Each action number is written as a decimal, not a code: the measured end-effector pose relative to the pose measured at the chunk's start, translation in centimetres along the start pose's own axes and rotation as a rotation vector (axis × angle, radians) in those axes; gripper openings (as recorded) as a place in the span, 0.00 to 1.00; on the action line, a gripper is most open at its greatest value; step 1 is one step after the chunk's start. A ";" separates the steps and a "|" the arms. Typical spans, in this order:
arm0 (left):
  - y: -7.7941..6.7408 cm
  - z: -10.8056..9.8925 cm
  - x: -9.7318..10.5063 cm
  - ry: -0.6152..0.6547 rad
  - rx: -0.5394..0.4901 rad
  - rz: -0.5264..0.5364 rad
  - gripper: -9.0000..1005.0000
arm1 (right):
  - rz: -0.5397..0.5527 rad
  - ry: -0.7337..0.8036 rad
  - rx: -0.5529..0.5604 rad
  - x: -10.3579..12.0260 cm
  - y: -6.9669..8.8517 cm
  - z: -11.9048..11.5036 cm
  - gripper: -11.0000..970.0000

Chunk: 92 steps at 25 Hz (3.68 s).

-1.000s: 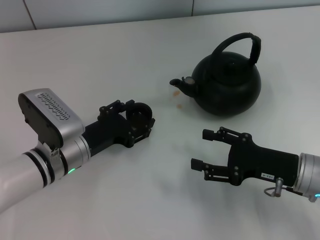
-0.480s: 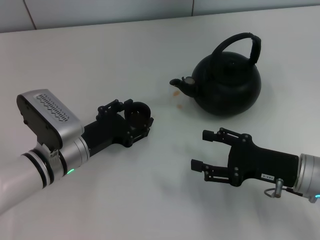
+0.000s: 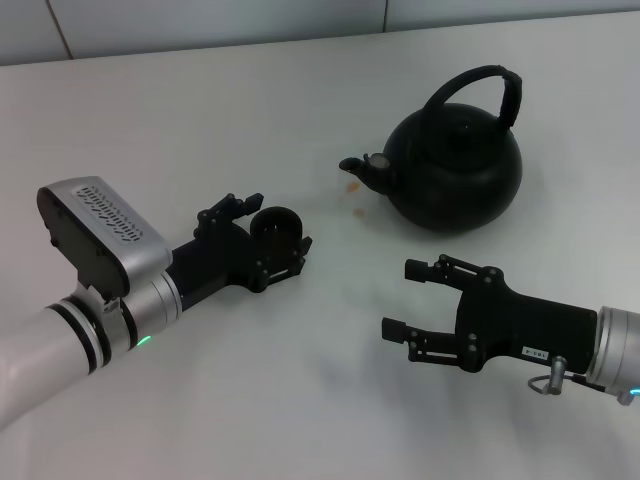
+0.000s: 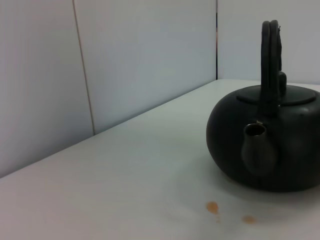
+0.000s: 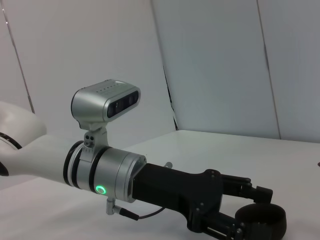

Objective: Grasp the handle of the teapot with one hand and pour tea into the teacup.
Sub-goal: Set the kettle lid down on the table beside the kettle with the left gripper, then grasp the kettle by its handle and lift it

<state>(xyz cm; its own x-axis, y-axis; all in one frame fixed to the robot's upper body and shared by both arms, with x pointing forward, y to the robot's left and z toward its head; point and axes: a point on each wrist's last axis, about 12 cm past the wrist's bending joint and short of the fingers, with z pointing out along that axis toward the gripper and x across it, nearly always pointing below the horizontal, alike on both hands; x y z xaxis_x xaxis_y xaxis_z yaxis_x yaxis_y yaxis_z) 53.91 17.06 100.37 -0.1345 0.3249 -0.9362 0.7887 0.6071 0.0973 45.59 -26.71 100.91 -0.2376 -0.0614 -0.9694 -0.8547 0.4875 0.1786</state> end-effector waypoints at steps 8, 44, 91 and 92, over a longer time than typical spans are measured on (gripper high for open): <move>0.1 -0.1 -0.1 -0.004 -0.003 0.000 0.86 | -0.001 -0.001 -0.001 -0.1 0.0 0.1 0.86; 2.3 -15.9 4.6 -0.172 0.073 -0.083 0.86 | 0.014 -0.027 0.060 -0.2 -0.6 -0.3 0.86; 2.2 -16.5 5.1 -0.130 0.078 -0.071 0.86 | -0.056 -0.349 0.895 2.1 1.5 -1.9 0.86; 2.2 -16.5 5.1 -0.130 0.079 -0.071 0.86 | -0.055 -0.345 0.896 2.1 1.4 -1.9 0.86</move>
<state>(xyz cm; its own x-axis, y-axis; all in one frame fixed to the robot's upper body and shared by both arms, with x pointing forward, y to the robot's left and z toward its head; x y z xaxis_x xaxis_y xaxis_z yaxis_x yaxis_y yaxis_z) 45.02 32.04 101.36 -0.1171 0.1833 -0.9761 0.8252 0.5648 0.0071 43.04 -27.84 99.44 0.0633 0.0863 -0.9943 -0.1564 0.9848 0.0756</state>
